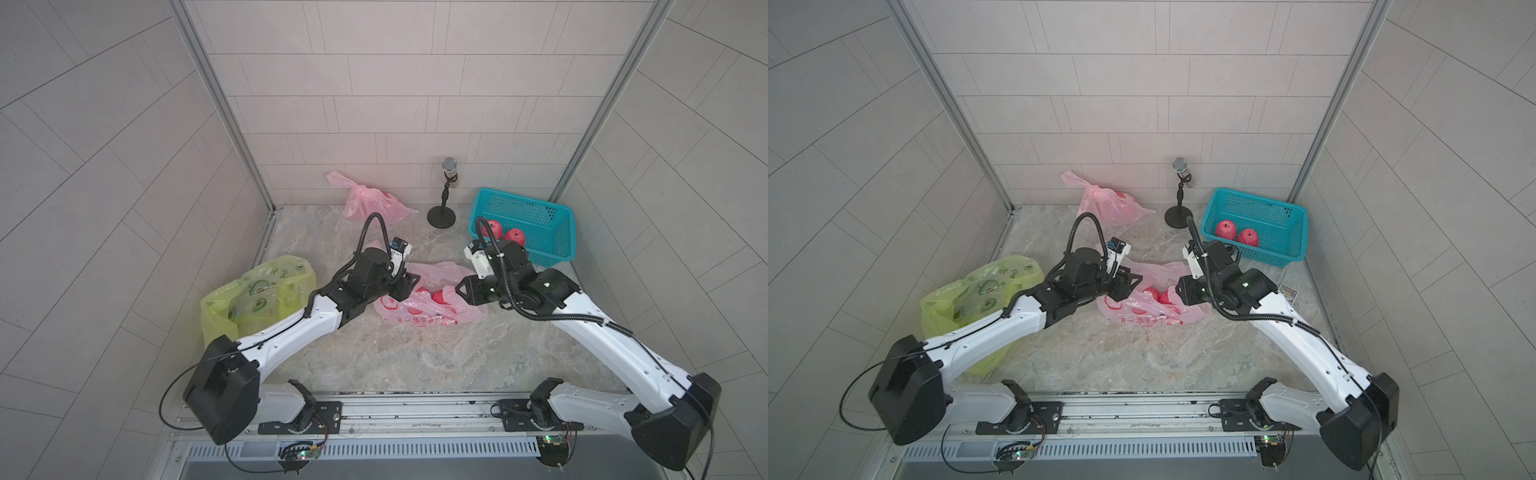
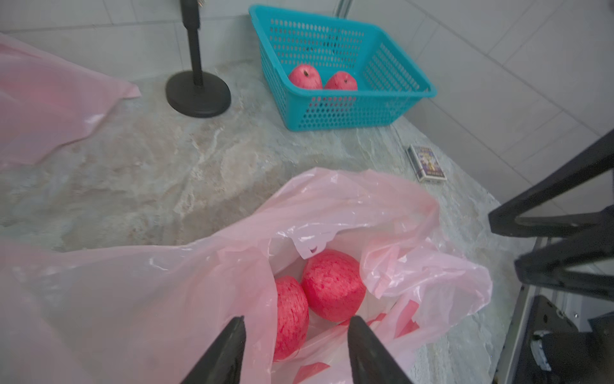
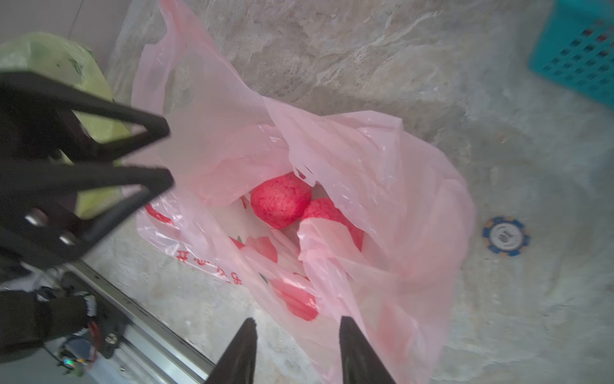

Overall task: Untie the knot of a plastic bag & take out the apple
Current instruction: Untie the plastic bag at the center of the board, then pick up the apple from the plastic bag.

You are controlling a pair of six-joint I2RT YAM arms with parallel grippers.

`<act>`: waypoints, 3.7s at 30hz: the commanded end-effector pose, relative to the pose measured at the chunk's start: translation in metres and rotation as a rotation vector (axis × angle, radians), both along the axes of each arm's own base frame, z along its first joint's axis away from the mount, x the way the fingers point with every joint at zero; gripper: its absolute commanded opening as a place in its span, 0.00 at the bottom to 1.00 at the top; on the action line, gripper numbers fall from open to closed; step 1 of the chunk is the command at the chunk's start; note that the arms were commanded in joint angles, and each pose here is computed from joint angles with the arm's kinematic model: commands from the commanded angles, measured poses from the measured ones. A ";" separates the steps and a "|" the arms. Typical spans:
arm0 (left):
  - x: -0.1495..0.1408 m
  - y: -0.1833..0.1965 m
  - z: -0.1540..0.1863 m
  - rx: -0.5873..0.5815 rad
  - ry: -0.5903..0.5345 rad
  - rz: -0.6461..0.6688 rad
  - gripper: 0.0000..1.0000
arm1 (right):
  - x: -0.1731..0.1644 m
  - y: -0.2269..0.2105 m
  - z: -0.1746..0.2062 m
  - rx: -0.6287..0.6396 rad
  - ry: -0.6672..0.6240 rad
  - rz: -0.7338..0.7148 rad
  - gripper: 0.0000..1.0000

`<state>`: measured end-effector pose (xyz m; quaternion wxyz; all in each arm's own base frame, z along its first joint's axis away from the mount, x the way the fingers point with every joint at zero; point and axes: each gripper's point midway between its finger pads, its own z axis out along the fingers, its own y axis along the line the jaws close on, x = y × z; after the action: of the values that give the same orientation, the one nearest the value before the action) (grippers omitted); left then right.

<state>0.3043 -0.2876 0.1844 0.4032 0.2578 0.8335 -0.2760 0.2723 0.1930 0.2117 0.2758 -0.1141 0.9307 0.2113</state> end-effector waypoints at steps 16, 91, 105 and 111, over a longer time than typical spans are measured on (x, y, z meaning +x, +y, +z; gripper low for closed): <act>-0.024 0.064 -0.132 0.418 0.297 0.227 0.35 | 0.029 -0.070 -0.109 -0.102 0.176 -0.307 0.19; -0.032 0.059 -0.095 0.131 0.260 0.191 0.63 | 0.043 0.057 -0.083 -0.120 0.065 0.100 0.72; -0.034 0.054 -0.097 0.121 0.274 0.165 0.63 | 0.054 0.034 -0.119 -0.273 0.081 0.018 0.81; -0.034 0.052 -0.094 0.120 0.270 0.150 0.63 | 0.057 0.032 -0.138 -0.312 0.106 0.013 0.81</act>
<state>0.2687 -0.2304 0.0850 0.2865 0.1732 0.9162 -0.2205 0.3254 0.2289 0.0787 0.2014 -0.1474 0.9640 0.0914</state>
